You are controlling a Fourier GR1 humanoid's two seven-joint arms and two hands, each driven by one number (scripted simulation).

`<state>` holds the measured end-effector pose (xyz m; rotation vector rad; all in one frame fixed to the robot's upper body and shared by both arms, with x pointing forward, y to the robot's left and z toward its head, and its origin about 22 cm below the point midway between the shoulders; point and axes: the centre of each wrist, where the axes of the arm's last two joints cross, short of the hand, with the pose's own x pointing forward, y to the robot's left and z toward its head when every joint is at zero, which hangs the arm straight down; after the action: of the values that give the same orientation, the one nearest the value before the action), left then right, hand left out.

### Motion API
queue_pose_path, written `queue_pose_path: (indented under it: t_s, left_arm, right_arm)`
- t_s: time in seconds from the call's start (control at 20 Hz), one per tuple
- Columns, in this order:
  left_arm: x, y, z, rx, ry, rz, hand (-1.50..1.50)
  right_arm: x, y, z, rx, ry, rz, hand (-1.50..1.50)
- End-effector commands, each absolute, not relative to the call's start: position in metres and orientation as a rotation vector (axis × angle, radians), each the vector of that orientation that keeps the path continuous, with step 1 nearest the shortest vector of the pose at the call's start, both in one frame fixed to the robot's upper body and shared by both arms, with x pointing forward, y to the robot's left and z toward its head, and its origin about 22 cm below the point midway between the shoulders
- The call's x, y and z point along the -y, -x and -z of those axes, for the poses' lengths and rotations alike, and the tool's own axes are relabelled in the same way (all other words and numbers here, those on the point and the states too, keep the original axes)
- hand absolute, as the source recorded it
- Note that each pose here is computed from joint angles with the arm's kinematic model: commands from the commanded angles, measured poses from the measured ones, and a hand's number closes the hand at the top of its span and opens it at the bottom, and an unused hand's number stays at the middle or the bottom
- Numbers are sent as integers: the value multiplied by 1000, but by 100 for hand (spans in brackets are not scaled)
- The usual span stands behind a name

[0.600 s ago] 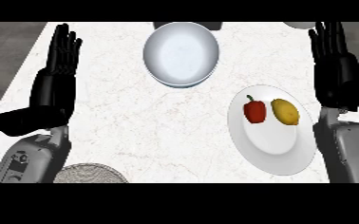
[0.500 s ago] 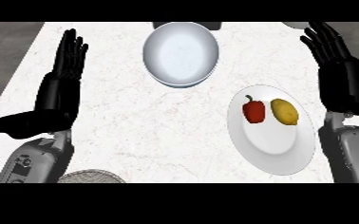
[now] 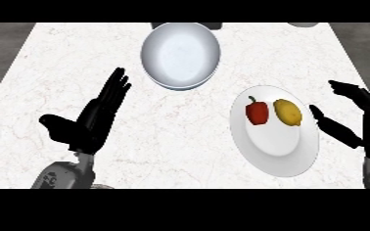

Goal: Pick the lemon from the plate and place it in the bowl

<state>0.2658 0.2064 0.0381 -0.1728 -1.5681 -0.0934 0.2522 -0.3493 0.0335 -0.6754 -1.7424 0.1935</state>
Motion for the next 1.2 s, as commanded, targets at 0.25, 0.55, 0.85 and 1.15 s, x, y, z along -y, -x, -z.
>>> queue_pose_path:
  t_s: [0.25,0.55,0.85,1.15]
  left_arm:
    - [-215,-252,-15,1482,255,137,0]
    - [-213,-258,-26,1474,246,136,0]
    - [-204,-261,-23,1494,273,139,0]
    - [-187,-275,-49,1492,263,131,0]
  right_arm:
    - [343,-216,-37,1652,847,-678,-150]
    - [330,-213,-72,1297,1082,-779,-150]
    - [289,-243,-116,1029,1019,-861,-150]
    - [234,-269,-114,884,935,-838,-150]
